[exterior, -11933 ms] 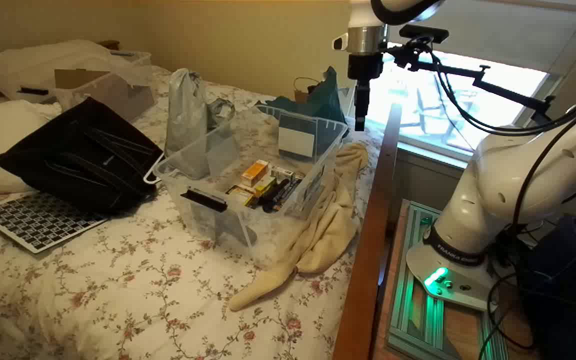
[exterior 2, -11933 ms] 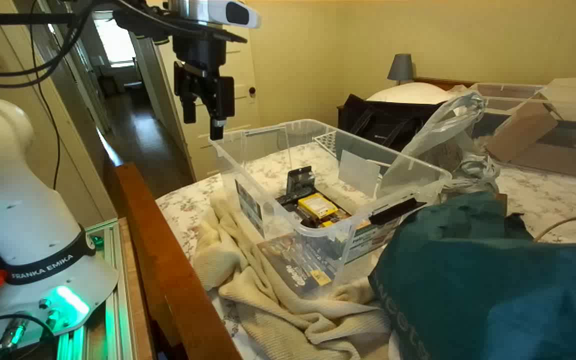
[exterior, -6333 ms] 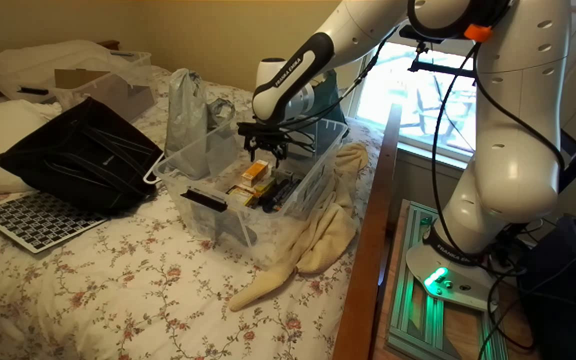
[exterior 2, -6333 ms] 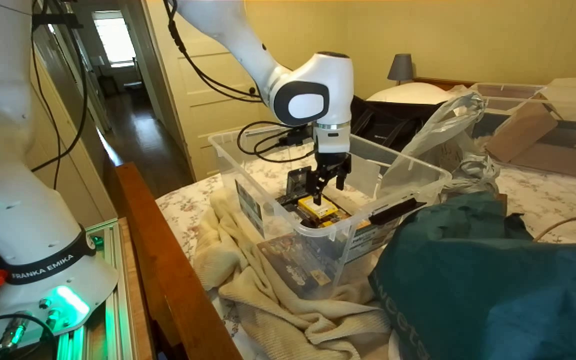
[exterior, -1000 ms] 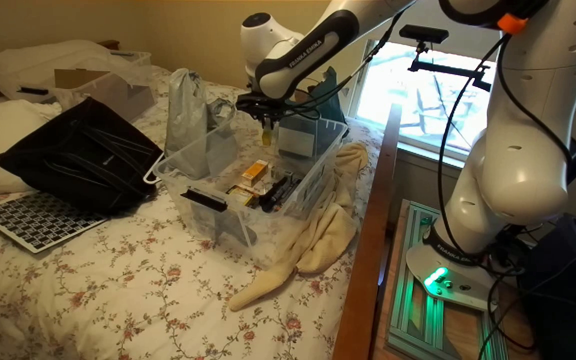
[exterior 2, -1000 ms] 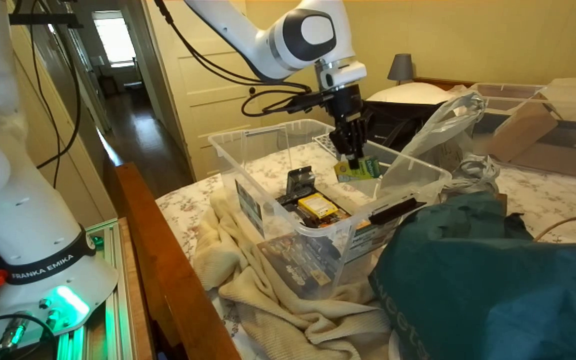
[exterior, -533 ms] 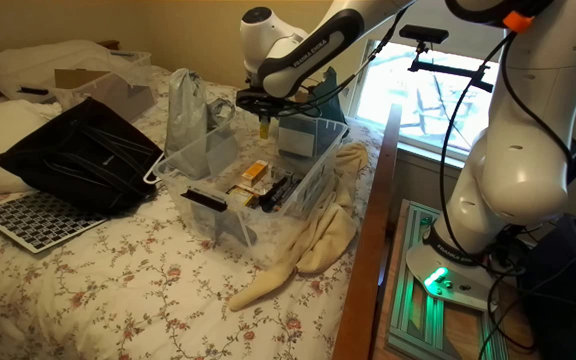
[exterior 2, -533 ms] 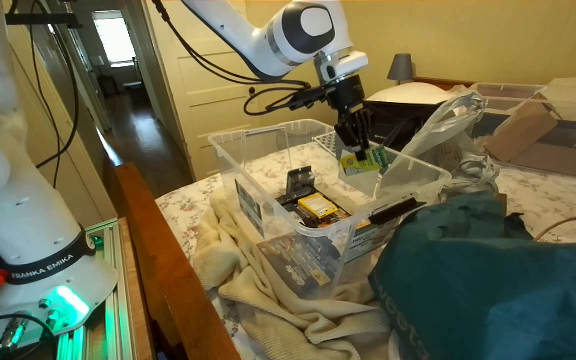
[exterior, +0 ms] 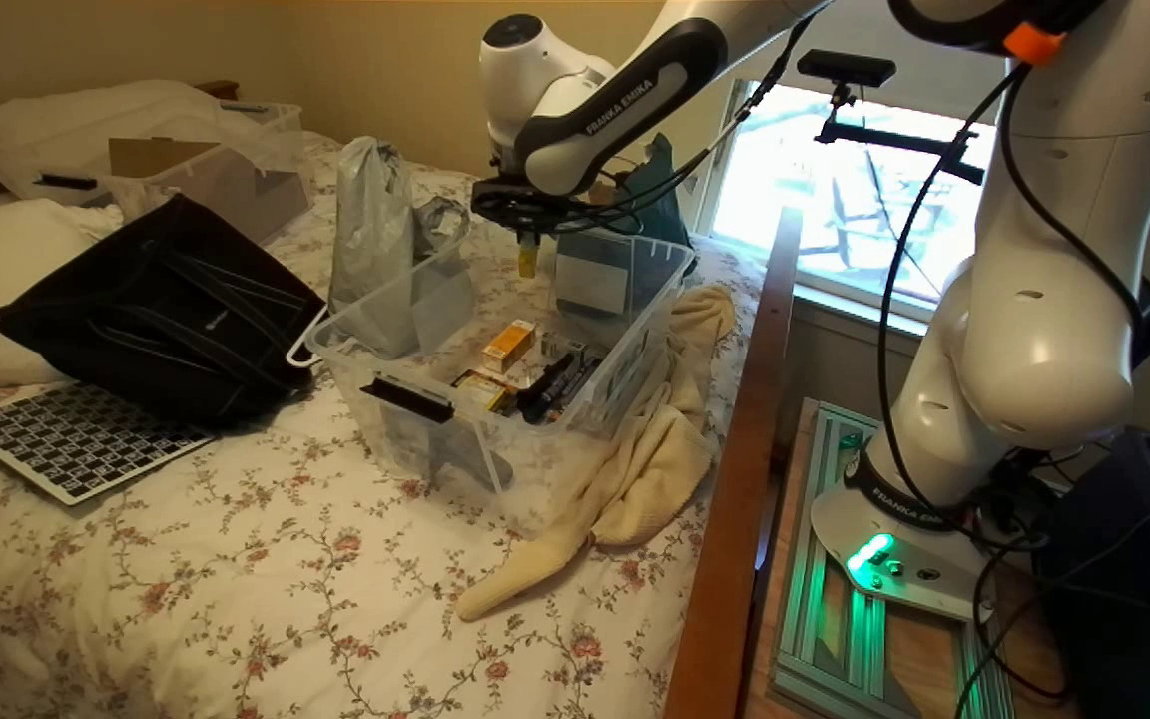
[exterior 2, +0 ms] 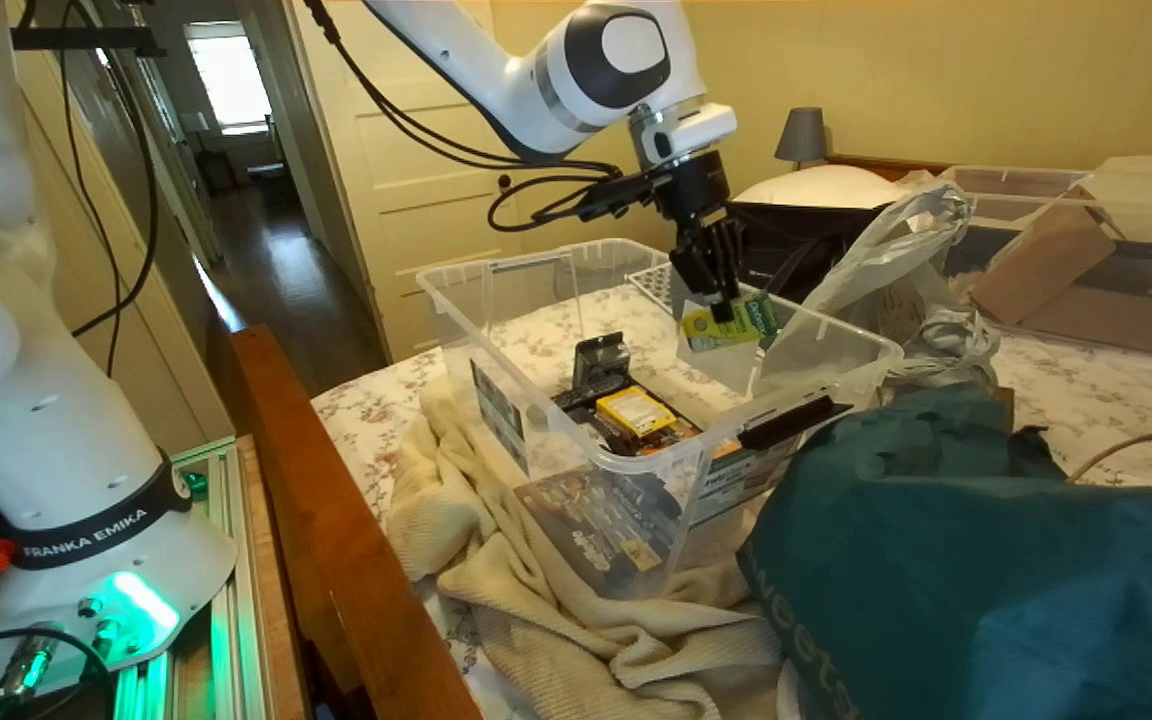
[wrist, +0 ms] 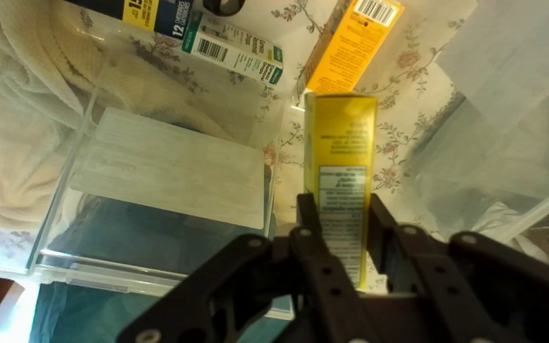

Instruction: Move the yellow box in the storage bin to the bed

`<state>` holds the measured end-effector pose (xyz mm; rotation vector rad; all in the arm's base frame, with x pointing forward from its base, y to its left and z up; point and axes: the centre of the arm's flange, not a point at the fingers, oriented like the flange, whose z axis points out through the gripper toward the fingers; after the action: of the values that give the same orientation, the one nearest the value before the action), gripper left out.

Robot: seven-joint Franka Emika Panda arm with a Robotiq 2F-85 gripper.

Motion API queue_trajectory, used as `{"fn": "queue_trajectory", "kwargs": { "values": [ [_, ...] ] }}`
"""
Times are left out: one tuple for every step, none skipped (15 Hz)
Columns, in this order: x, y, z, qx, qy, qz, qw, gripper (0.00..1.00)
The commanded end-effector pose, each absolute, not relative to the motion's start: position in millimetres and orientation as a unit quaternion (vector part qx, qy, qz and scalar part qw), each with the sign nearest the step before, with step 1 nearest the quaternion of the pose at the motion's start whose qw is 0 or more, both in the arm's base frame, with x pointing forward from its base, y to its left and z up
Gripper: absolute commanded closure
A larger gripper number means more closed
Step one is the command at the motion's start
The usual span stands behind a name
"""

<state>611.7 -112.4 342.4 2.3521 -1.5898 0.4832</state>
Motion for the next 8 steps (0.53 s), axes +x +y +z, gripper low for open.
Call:
{"fn": "queue_trajectory", "kwargs": {
  "values": [
    [617.9,-115.2,350.9,0.811,-0.542,0.173,0.134,0.93],
    [622.0,-115.3,357.5,0.814,-0.535,0.179,0.135,0.93],
    [626.0,-114.9,363.6,0.817,-0.529,0.184,0.137,0.93],
    [629.7,-113.8,370.0,0.82,-0.522,0.19,0.141,0.93],
    [633.4,-113.2,377.3,0.823,-0.514,0.197,0.142,0.93],
    [636.7,-112.5,384.3,0.825,-0.506,0.204,0.147,0.93],
    [640.5,-112.4,391.9,0.827,-0.498,0.211,0.15,0.93],
    [644.5,-111.9,398.9,0.829,-0.491,0.219,0.153,0.93]
  ]
}}
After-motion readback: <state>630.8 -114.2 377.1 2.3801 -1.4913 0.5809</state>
